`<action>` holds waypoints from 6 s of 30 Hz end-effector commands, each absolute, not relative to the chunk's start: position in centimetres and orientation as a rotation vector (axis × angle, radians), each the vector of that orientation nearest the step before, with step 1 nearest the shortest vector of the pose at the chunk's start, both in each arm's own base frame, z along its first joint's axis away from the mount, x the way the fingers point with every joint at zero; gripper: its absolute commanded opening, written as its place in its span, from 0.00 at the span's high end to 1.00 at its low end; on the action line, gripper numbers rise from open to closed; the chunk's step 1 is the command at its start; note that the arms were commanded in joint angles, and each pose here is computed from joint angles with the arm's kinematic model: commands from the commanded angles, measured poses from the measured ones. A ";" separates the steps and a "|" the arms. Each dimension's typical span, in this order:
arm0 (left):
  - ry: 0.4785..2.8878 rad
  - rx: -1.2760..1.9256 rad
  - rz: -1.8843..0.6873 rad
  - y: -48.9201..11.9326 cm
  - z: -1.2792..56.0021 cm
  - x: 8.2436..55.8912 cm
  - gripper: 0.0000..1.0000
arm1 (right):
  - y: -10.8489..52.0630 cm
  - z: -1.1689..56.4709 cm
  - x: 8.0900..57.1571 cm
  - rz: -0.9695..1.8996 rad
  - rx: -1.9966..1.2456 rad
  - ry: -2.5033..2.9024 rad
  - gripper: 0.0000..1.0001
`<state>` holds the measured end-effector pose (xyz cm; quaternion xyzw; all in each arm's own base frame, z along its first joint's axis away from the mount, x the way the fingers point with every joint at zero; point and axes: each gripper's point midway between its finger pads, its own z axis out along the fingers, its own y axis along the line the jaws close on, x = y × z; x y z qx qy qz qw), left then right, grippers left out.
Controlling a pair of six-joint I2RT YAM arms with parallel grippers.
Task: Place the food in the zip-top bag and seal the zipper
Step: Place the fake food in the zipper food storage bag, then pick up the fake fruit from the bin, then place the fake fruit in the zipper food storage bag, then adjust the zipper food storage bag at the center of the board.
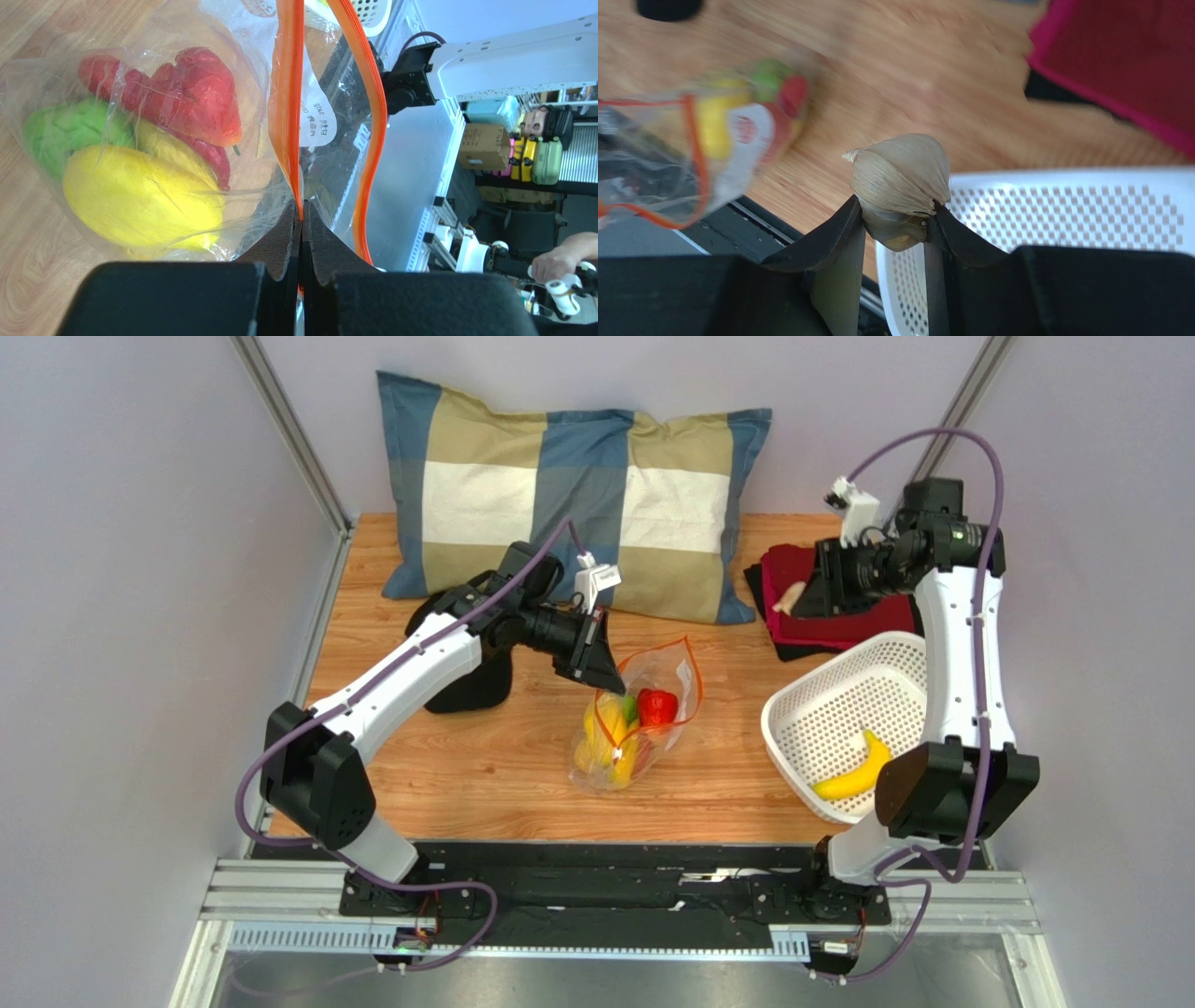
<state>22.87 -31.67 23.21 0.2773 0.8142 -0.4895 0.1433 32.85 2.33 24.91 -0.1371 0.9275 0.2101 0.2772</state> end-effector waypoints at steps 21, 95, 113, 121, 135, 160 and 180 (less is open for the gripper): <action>2.273 0.835 -1.402 -31.4 24.5 22.9 1.00 | 19.5 27.8 23.5 0.795 -0.981 2.319 0.08; 2.283 0.811 -1.391 -31.4 24.8 23.1 1.00 | 8.2 34.7 32.1 0.336 -0.202 2.184 1.00; 2.314 0.733 -1.487 -31.5 24.8 23.5 1.00 | 21.2 33.1 29.5 0.375 -0.667 1.843 1.00; 2.315 0.699 -1.516 -31.1 25.0 23.8 1.00 | 24.4 27.9 27.1 0.422 -0.944 1.750 1.00; 2.304 0.695 -1.536 -30.9 25.3 23.8 1.00 | 25.9 24.6 25.6 0.516 -1.081 1.843 1.00; 2.305 0.689 -1.518 -30.0 25.0 24.1 1.00 | 18.1 25.1 26.2 0.524 -0.715 2.295 0.21; 2.257 0.945 -1.443 -30.9 25.9 22.0 0.95 | 24.6 24.9 19.5 1.460 -0.571 2.503 1.00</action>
